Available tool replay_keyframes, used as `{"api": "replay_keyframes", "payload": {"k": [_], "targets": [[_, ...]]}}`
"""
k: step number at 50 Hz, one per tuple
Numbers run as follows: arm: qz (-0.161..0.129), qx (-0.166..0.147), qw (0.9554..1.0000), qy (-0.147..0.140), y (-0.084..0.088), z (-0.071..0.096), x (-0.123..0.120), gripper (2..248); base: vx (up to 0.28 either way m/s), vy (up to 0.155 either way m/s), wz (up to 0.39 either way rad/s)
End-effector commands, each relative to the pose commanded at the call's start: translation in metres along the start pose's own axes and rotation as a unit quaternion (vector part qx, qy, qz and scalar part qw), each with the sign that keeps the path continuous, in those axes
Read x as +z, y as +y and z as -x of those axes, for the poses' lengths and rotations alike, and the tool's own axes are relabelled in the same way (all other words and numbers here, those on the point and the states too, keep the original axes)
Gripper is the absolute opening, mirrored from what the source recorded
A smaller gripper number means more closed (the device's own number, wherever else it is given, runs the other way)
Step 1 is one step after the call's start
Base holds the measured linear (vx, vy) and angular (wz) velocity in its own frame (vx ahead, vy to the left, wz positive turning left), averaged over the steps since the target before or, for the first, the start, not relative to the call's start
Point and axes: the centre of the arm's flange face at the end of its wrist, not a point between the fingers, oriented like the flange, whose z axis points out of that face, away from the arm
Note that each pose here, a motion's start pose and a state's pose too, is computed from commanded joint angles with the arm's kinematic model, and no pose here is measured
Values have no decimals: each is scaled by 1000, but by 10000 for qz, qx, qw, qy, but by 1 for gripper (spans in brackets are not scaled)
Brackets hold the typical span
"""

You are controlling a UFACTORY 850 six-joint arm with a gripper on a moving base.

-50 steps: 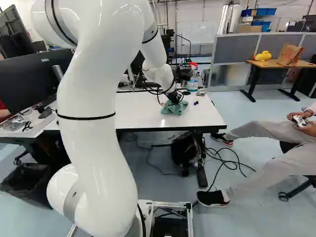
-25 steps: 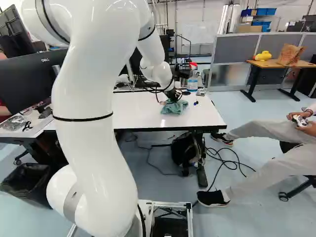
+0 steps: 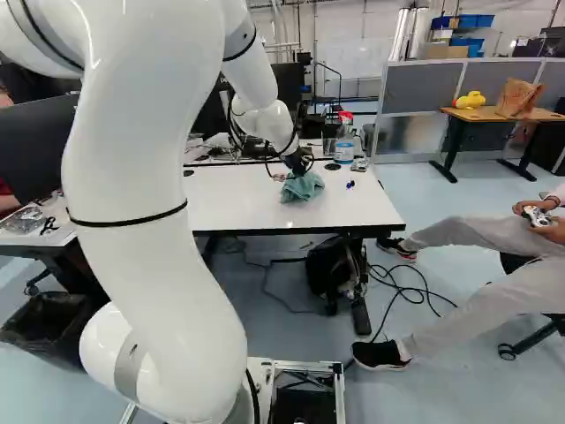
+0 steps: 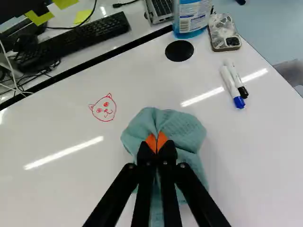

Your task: Clean the table with the green towel

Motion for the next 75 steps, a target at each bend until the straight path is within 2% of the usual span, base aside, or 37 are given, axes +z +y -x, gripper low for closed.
{"api": "replay_keyframes", "payload": {"k": [19,75], "targets": [[-163,-199,9996,-69,-26,19,-12,23,0,0,0],[-591,-735,9952,-259,-70,103,-78,23,0,0,0]]}}
